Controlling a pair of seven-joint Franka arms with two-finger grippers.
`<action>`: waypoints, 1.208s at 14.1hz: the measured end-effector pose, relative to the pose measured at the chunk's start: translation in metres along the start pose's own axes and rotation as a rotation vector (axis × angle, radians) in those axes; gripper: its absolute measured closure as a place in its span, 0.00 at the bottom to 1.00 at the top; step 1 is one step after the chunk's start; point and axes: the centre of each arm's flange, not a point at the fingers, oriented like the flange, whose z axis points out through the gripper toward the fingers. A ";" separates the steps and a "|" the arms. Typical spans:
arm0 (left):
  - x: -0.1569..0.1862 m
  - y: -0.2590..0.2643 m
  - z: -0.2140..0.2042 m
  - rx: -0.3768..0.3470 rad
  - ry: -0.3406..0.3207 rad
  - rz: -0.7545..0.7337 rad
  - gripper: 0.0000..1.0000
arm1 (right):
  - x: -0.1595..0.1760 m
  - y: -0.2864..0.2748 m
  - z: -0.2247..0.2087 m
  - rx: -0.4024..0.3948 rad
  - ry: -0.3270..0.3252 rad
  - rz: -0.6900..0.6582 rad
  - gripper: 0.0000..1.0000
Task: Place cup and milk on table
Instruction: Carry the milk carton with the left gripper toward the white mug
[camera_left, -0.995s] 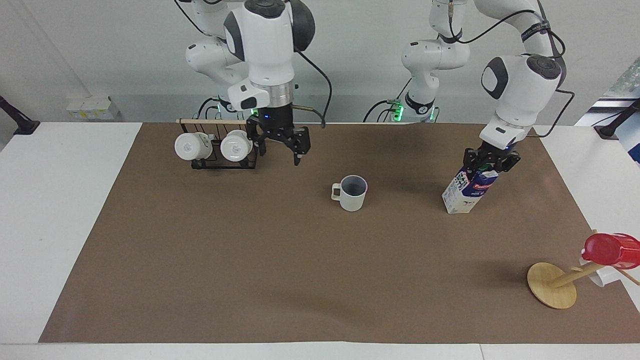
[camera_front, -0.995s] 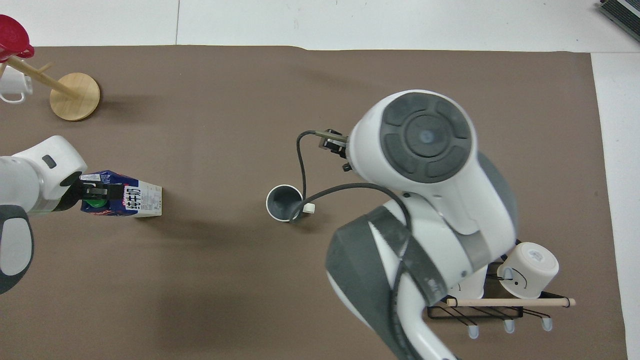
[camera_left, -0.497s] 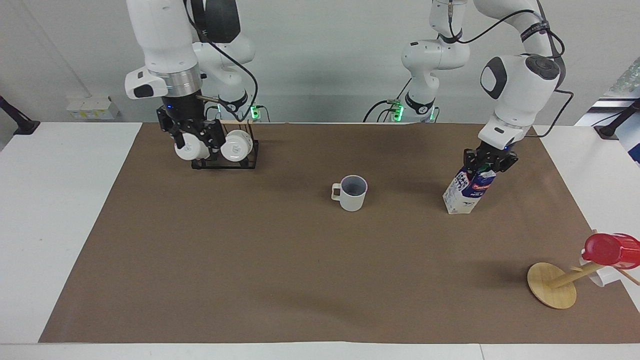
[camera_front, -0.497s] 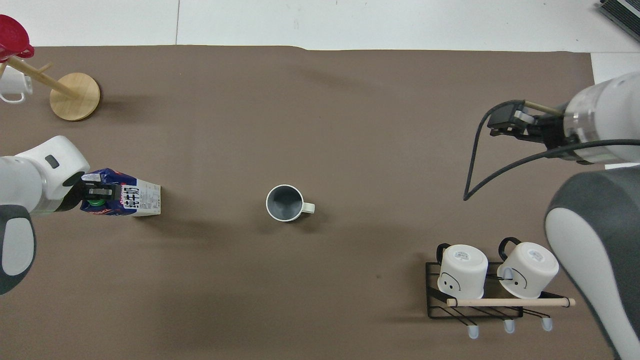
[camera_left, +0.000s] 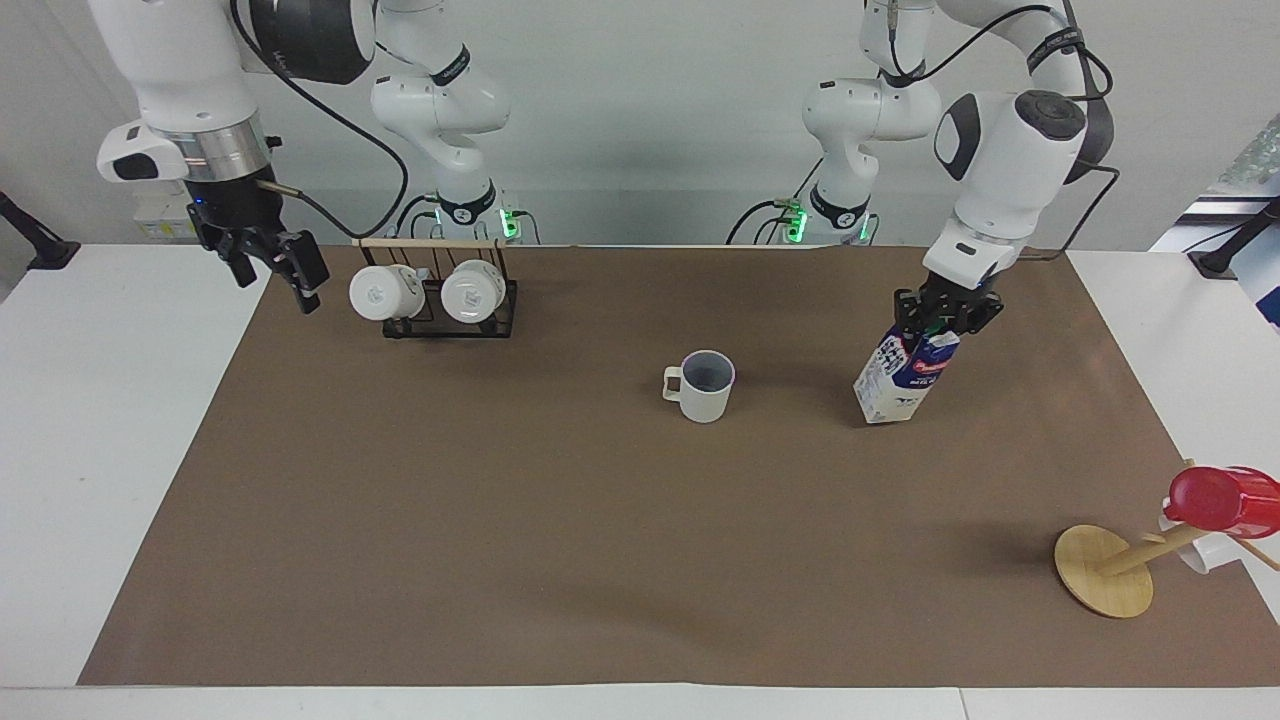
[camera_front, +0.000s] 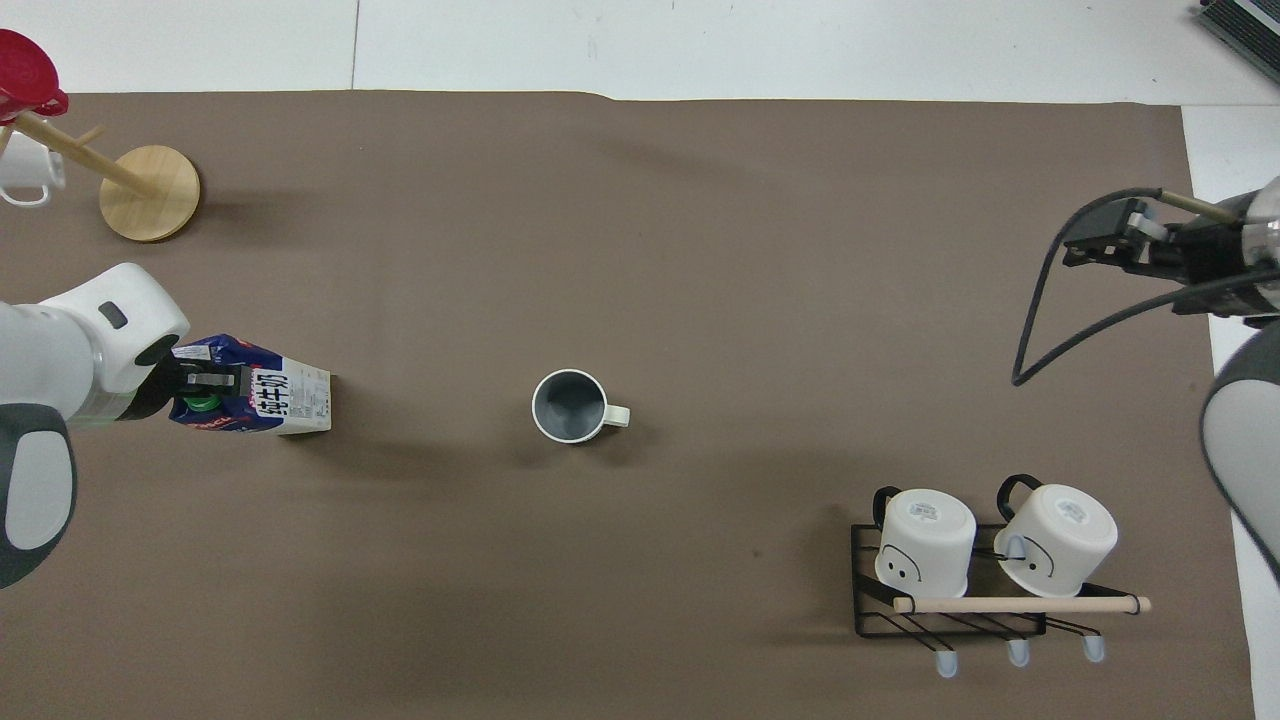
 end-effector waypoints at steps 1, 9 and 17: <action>-0.002 0.019 -0.002 -0.005 0.000 -0.014 0.55 | 0.000 0.006 -0.007 -0.004 -0.008 -0.009 0.00; -0.029 0.122 -0.002 -0.025 -0.016 -0.041 0.55 | -0.015 -0.002 -0.050 -0.016 -0.058 -0.080 0.00; -0.024 0.120 0.014 -0.021 -0.028 -0.047 0.55 | -0.017 -0.006 -0.050 -0.007 -0.060 -0.087 0.00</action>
